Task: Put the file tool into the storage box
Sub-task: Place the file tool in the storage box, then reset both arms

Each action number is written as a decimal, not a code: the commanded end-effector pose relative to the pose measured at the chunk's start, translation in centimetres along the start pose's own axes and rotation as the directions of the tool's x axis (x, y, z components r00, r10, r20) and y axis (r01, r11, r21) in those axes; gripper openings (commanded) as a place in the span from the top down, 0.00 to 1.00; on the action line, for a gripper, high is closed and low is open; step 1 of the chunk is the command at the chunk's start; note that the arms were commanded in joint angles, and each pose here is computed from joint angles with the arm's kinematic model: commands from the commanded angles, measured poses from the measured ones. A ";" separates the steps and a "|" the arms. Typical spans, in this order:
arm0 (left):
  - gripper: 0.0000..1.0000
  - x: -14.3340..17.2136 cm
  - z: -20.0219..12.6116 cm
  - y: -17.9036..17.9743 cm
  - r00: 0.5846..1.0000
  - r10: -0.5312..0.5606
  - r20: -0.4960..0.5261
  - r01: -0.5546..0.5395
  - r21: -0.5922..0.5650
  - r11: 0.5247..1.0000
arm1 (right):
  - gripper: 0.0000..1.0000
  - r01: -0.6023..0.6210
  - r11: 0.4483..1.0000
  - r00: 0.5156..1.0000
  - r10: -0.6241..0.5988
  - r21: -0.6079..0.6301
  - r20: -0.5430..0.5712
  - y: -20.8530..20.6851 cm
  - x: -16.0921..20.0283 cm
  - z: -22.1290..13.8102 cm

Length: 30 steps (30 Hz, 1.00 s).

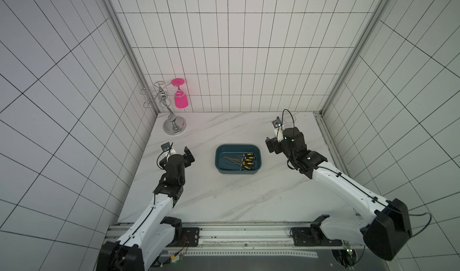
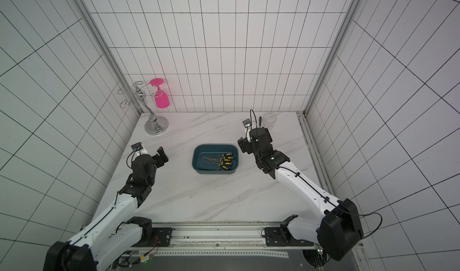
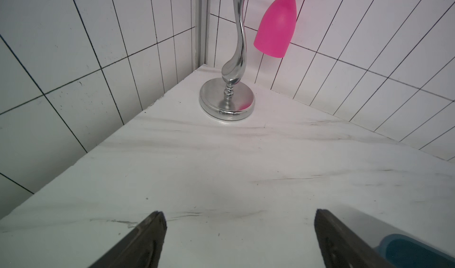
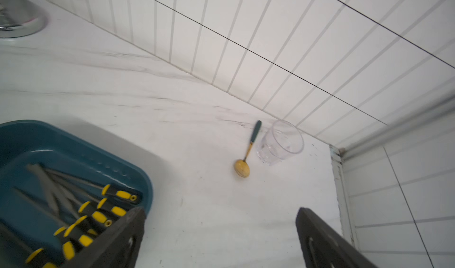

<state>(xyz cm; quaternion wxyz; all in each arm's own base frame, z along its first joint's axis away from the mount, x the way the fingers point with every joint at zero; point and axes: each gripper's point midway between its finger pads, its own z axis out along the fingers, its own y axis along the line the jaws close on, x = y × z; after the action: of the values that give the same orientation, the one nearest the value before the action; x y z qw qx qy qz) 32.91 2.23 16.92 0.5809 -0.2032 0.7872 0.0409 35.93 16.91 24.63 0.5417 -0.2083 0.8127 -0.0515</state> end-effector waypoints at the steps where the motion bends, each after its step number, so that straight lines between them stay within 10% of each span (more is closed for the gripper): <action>1: 0.02 -2.6 1.3 0.9 0.988 0.085 0.132 -0.072 -0.106 0.992 | 0.01 -0.145 0.964 0.989 0.149 0.221 -0.001 -5.5 3.0 0.2; 20: 0.02 1.9 7.9 -0.4 0.971 0.149 0.189 -0.151 -0.002 0.989 | 0.01 -0.347 0.771 0.938 0.301 0.535 0.173 -16.0 13.1 2.6; 30: 0.02 2.5 9.2 -0.7 0.986 0.149 0.069 -0.152 0.043 0.987 | 0.01 -0.398 0.796 0.916 0.324 0.455 0.234 -17.0 13.3 2.8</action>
<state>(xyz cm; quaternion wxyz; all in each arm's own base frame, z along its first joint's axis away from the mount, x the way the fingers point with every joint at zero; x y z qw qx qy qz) 40.63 3.86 11.97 0.6155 -0.1308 0.7723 0.0874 38.86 -3.81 16.28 0.6045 0.0946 0.7707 -0.1777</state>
